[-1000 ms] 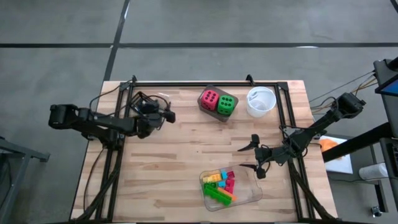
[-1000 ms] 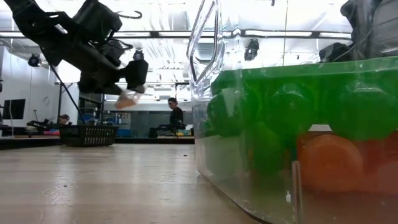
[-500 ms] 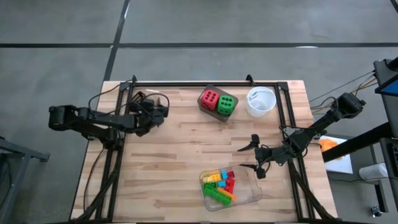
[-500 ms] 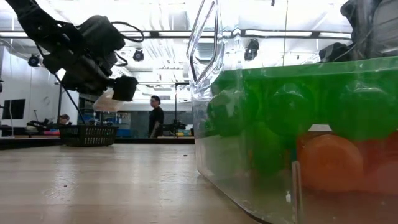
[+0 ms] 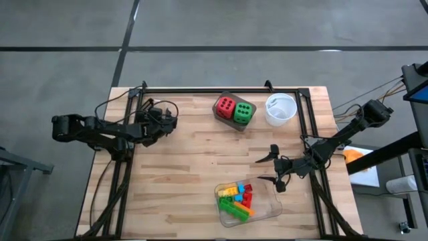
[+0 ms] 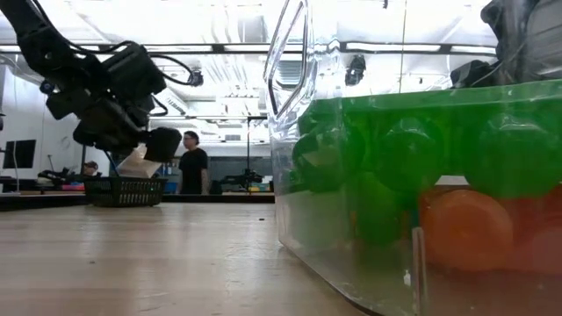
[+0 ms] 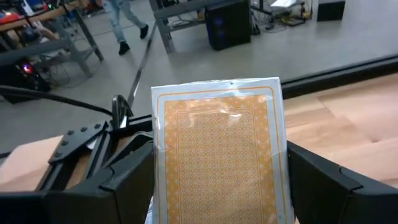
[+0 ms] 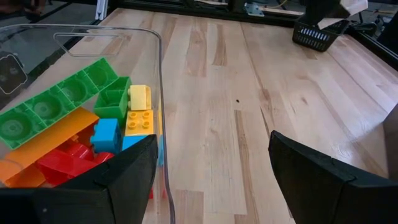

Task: Pick & Place Toys
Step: Put the yellow deck of cards into the top left black bin, then return to Home Position

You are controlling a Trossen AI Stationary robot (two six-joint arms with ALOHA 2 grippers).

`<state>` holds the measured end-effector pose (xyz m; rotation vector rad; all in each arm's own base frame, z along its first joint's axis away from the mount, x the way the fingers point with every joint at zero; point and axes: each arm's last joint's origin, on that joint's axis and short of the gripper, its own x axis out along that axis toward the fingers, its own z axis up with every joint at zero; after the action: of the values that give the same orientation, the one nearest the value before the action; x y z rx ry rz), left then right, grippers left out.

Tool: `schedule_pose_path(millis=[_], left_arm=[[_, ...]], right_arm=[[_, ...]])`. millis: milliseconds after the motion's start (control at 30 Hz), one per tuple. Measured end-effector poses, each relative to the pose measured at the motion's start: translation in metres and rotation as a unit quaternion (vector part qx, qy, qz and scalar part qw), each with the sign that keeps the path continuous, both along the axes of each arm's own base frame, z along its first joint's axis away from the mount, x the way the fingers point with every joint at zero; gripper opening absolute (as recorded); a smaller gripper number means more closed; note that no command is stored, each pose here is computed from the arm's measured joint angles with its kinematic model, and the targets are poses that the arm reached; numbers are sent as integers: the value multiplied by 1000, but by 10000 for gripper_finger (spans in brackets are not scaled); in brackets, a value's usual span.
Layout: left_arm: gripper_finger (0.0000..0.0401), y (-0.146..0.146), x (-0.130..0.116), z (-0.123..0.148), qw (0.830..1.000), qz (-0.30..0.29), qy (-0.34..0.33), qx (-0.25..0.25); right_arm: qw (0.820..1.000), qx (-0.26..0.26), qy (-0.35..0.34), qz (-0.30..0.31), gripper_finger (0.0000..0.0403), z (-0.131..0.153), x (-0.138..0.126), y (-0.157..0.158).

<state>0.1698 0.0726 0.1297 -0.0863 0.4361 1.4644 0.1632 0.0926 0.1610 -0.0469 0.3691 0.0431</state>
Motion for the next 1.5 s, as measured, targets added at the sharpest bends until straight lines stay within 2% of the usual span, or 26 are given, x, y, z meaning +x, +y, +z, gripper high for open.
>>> schedule_pose_path(millis=[133, 300, 367, 633, 767, 867, 967, 1133, 1267, 1333, 1433, 1500], left_arm=[[298, -1, -6, -7, 1000, 1, 9, -8], [376, 0, -6, -6, 1000, 5, 7, -7], [388, 1, -6, -6, 1000, 8, 5, -6], [352, 1, -5, -6, 1000, 2, 1, -12], [348, 2, 2, 0, 999, -18, -10, -27], [347, 3, 13, 9, 997, -58, -14, -44], [347, 0, 29, 23, 990, -121, -22, -63], [347, -21, 58, 50, 957, -281, -47, -54], [348, -50, 73, 66, 908, -413, -65, -11], [348, -63, 76, 70, 884, -461, -77, -3], [348, -76, 76, 72, 855, -511, -85, -15], [348, -83, 76, 72, 828, -552, -92, -32]], right_arm=[[1000, 0, 0, 0, 301, 0, 0, 0], [1000, 0, 0, 0, 301, 0, 0, 0], [1000, 0, 0, 0, 301, 0, 0, 0], [1000, 0, 0, 0, 301, 0, 0, 0], [1000, 0, 0, 0, 301, 0, 0, 0], [1000, 0, 0, 0, 301, 0, 0, 0], [1000, -3, -4, 2, 301, 1, 0, 0], [999, -6, -38, 10, 301, 8, 3, 2], [997, -4, -78, 23, 301, 12, 2, 2], [994, 3, -105, 33, 301, 12, 0, 2], [990, 10, -136, 44, 301, 11, -4, -1], [989, 9, -143, 45, 301, 8, -8, -3]])
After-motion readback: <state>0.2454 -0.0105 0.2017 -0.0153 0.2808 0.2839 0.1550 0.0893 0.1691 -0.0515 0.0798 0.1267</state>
